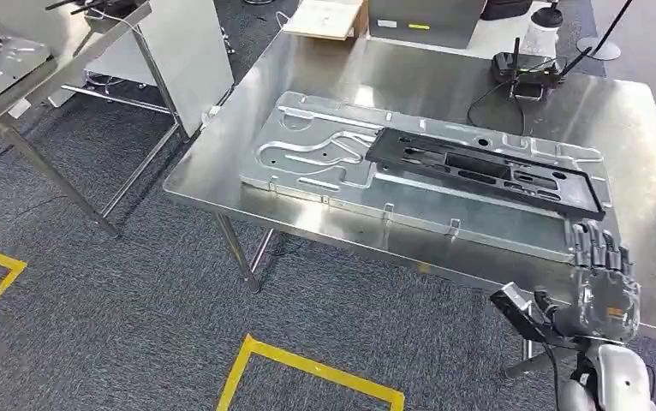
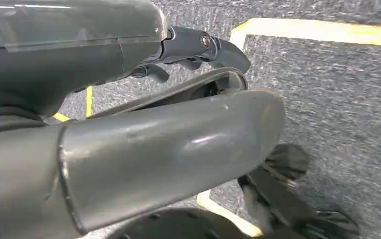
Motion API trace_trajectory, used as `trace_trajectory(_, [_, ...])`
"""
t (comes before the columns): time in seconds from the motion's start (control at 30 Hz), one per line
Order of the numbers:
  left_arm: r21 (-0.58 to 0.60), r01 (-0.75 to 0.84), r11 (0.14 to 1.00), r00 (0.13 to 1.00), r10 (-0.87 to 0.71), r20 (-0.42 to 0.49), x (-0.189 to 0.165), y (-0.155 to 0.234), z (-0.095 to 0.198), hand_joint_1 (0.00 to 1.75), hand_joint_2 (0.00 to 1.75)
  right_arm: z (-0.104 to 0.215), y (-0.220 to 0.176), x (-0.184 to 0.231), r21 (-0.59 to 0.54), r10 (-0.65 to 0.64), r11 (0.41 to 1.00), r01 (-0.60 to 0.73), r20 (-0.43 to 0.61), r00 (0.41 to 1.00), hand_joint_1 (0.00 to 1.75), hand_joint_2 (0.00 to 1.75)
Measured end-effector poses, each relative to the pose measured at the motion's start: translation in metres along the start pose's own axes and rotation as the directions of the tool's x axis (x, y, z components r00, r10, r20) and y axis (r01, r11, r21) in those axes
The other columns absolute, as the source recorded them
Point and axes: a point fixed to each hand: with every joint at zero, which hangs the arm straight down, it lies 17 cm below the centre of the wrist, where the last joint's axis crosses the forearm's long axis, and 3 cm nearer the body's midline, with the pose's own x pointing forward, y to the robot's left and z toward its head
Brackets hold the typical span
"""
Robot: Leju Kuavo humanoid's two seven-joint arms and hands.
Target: Take the parts from the cabinet and place them on the table.
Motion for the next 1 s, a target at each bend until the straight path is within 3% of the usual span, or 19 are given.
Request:
trace_trajectory(0.2, [0.003, -0.001, 1.0, 1.0, 0.001, -0.004, -0.001, -0.001, 0.0, 0.0, 0.0, 0.015, -0.028, 0.087, -0.064, -0.043, 0.996, 0.054, 0.156, 0.987, 0.0, 1.75])
trace_trajectory(0.57, [-0.004, -0.006, 1.0, 1.0, 0.006, -0.008, -0.003, -0.006, 0.001, 0.0, 0.0, 0.053, -0.038, 0.157, -0.022, -0.168, 0.983, 0.18, 0.272, 0.948, 0.0, 1.75])
trace_trajectory(0.83, [-0.002, -0.009, 1.0, 1.0, 0.009, -0.015, -0.008, -0.007, 0.002, 0.0, 0.0, 0.093, -0.022, 0.181, 0.106, -0.333, 0.942, 0.317, 0.211, 0.919, 0.0, 1.75])
trace_trajectory(1.0, [0.008, -0.016, 1.0, 1.0, 0.016, -0.007, -0.007, -0.006, 0.002, 0.0, 0.0, 0.118, -0.006, 0.171, 0.154, -0.481, 0.871, 0.467, 0.072, 0.874, 0.0, 1.75])
